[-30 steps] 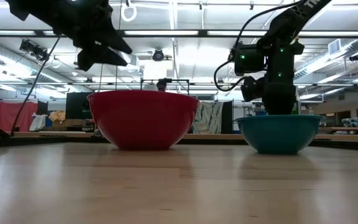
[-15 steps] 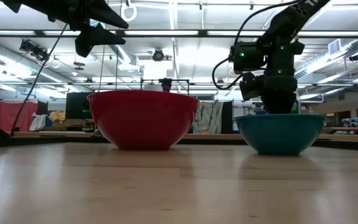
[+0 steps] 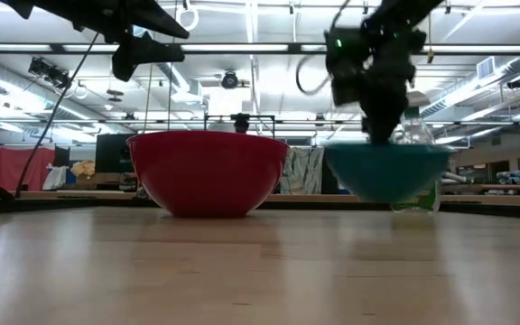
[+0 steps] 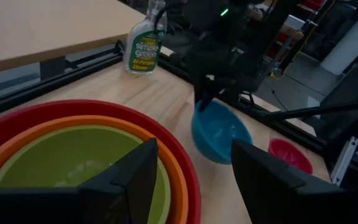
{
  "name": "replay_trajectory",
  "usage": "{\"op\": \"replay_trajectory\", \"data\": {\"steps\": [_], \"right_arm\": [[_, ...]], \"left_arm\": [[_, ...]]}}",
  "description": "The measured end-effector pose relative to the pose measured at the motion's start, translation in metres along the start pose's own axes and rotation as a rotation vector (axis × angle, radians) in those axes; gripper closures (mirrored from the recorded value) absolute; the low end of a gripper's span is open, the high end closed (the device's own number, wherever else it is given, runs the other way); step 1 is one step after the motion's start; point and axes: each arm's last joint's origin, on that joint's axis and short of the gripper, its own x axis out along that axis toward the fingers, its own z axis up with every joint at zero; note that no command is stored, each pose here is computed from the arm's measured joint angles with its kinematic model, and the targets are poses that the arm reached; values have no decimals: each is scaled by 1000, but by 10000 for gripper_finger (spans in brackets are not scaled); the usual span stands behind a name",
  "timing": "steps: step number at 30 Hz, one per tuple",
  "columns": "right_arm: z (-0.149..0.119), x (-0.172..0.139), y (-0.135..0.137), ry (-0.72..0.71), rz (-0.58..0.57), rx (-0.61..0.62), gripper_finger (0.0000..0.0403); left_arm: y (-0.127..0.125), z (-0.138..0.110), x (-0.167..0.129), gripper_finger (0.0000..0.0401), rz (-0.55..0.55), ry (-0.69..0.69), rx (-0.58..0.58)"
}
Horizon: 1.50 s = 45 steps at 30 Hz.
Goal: Nest bowls inside each other
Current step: Stack the blue bowl on top of the green bowl
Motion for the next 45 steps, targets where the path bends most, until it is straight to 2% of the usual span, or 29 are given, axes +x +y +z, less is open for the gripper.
{"op": "replay_trajectory", "data": {"steps": [10,17,27,33,39,45], "right_arm": [[34,-50,19,-178,84,-92,354],[50,-58,24,-313,107,-90,362],[86,-31,19,-467,137,-6,359],[105,-15,15,-553,148,63,359],[116,-4,9,-618,98,128,359],[133,5,4,-596,21,165,359]], "left_arm": [[3,5,-1,193,11,-31,10],[3,10,-6,193,0,-52,18],[-3,38,-15,193,23,-74,94],[-3,44,-18,193,30,-72,99],[-3,44,-18,193,29,-73,94],[-4,44,-18,193,28,-73,95]]}}
